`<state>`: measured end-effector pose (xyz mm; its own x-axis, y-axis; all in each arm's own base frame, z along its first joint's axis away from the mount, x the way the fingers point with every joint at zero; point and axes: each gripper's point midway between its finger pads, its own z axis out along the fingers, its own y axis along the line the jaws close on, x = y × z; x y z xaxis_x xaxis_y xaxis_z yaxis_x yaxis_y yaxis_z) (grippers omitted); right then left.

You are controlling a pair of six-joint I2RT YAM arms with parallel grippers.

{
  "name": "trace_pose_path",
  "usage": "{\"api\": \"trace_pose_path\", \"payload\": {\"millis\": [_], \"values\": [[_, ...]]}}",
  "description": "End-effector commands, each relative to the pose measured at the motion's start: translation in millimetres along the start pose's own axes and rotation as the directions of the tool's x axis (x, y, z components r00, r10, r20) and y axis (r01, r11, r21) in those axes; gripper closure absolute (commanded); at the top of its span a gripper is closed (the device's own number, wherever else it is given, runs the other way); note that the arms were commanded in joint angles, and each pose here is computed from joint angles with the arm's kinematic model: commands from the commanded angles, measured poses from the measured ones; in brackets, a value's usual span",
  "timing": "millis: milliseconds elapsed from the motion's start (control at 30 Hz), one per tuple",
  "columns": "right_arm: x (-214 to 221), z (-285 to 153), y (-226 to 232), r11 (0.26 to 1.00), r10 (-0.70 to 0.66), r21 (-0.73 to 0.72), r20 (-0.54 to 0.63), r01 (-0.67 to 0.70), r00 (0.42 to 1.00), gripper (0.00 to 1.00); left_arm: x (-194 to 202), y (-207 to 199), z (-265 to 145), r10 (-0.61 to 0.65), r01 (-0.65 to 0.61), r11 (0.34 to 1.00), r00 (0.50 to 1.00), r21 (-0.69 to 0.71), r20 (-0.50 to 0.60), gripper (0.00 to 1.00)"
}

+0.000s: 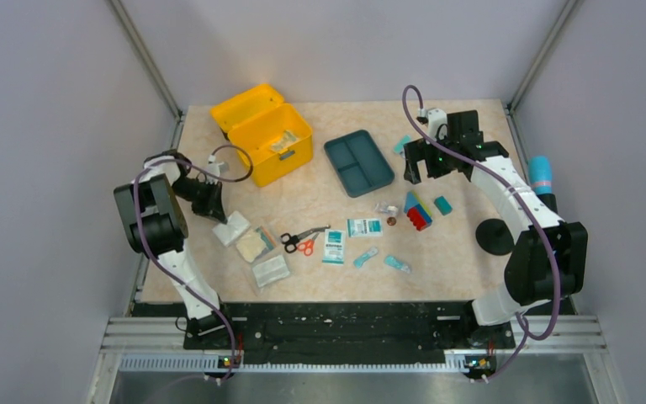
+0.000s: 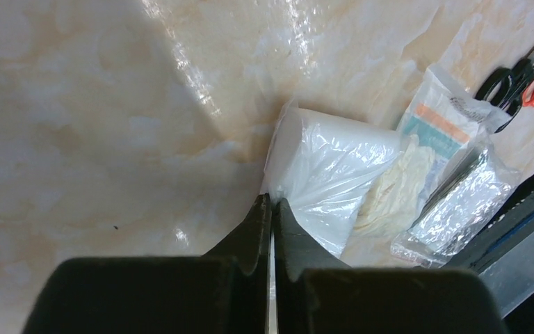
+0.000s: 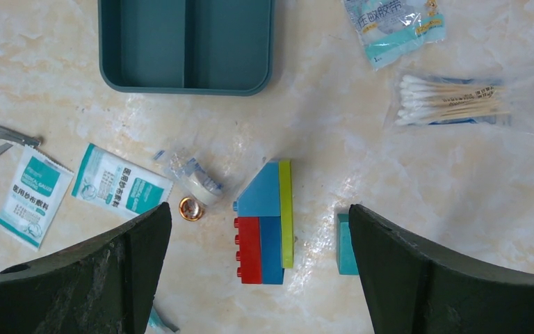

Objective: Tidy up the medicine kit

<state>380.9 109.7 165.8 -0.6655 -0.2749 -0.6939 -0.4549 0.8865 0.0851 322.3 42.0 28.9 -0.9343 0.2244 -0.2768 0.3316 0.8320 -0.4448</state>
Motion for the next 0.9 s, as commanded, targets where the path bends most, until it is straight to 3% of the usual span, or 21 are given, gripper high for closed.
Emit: {"api": "trace_pose_path", "payload": {"millis": [0, 300, 433, 533, 667, 733, 867], "values": [[-13, -11, 5, 1.000, -0.027, 0.003, 0.053, 0.027, 0.998, 0.04, -8, -8, -31, 0.118, -0.115, 0.991, 0.992, -0.070, 0.041, 1.00], [-13, -9, 3, 0.999, -0.034, 0.008, 0.046, 0.034, 0.998, 0.04, -64, -115, -97, 0.353, -0.369, 0.927, 0.917, 0.063, 0.185, 1.00], [-18, -9, 2, 0.999, -0.033, 0.009, 0.055, 0.032, 0.998, 0.04, -130, -170, -112, 0.368, -0.413, 0.909, 0.857, 0.053, 0.361, 1.00], [-23, -11, 2, 0.999, -0.036, 0.013, 0.064, 0.035, 0.997, 0.04, -202, -189, -130, 0.252, -0.300, 0.954, 0.789, -0.006, 0.561, 1.00], [-31, -15, -1, 0.999, -0.033, 0.027, 0.075, 0.031, 0.997, 0.04, -272, -181, -149, 0.096, -0.074, 0.995, 0.629, -0.063, 0.772, 1.00], [-33, -18, -1, 0.999, -0.036, 0.033, 0.076, 0.034, 0.996, 0.04, -294, -161, -153, -0.037, 0.100, 0.995, 0.562, -0.023, 0.826, 1.00], [-36, -20, -4, 0.998, -0.043, 0.050, 0.077, 0.039, 0.996, 0.04, -315, -145, -130, -0.237, 0.333, 0.940, 0.498, 0.069, 0.834, 1.00]]}}
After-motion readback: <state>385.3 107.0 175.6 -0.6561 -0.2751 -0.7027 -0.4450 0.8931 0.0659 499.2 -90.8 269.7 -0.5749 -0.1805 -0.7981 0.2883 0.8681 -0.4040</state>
